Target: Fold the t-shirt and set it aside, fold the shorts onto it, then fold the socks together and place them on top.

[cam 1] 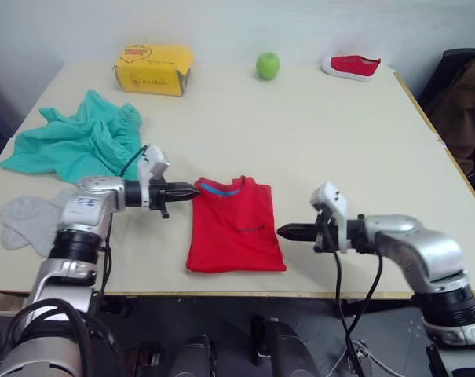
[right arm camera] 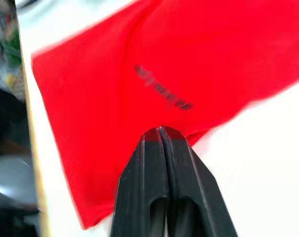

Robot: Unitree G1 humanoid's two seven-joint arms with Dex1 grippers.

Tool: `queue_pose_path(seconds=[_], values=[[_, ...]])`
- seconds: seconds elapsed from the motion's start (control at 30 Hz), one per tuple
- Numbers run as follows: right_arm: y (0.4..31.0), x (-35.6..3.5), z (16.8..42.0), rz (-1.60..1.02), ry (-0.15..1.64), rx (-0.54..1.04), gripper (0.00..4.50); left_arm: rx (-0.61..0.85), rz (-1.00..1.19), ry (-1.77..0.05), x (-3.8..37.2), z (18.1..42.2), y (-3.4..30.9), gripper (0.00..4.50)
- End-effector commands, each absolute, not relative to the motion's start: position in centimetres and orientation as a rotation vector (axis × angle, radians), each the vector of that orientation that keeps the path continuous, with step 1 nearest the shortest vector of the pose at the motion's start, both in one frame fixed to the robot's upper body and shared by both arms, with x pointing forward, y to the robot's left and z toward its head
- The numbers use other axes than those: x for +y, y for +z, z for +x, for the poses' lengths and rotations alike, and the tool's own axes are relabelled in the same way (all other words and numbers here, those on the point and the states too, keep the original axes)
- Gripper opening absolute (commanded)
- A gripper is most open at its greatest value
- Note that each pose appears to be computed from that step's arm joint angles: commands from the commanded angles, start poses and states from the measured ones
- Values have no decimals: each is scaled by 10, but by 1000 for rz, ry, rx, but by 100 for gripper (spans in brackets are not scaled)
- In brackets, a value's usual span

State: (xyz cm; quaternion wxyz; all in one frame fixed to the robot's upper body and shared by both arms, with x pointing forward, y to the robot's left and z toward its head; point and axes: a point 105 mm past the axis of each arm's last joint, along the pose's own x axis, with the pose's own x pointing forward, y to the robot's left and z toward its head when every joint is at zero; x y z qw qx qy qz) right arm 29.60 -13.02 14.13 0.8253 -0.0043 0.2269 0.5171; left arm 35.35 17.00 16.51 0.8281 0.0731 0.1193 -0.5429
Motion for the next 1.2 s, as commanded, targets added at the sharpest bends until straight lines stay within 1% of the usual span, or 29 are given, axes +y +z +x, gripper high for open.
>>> queue_pose_path(seconds=[0.03, 0.07, 0.13, 0.17, 0.27, 0.3, 0.33, 0.47, 0.67, 0.73, 0.8, 0.93, 1.0, 1.13, 1.2], values=[[147, -150, 299, 146, 1037, 597, 132, 123, 193, -1296, 163, 314, 202, 190], [144, -150, 300, 172, 1029, 625, 163, 110, 203, -1311, 160, 307, 204, 220], [138, -147, 303, 226, 1030, 682, 240, 112, 208, -1357, 154, 293, 205, 288], [135, -144, 306, 250, 1026, 703, 268, 115, 215, -1379, 152, 288, 204, 314], [128, -137, 314, 282, 1012, 744, 375, 129, 239, -1410, 147, 279, 203, 409], [125, -131, 314, 289, 1035, 763, 408, 133, 253, -1420, 147, 276, 202, 443], [123, -125, 314, 300, 1058, 781, 446, 135, 266, -1425, 146, 275, 201, 450], [120, -98, 317, 345, 1128, 823, 449, 121, 296, -1408, 144, 275, 200, 450], [107, -65, 326, 357, 1155, 873, 449, 112, 298, -1405, 142, 275, 201, 450], [104, -58, 328, 356, 1154, 877, 411, 111, 300, -1406, 142, 275, 201, 450], [102, -56, 332, 354, 1138, 879, 354, 110, 307, -1406, 141, 275, 202, 450], [102, -56, 339, 386, 1114, 874, 213, 104, 313, -1400, 141, 277, 202, 450], [102, -57, 341, 396, 1104, 877, 134, 102, 315, -1398, 140, 278, 202, 450], [106, -60, 340, 396, 1109, 875, 4, 100, 318, -1405, 138, 277, 200, 450], [111, -65, 338, 399, 1112, 870, 2, 94, 317, -1415, 136, 277, 200, 450]])
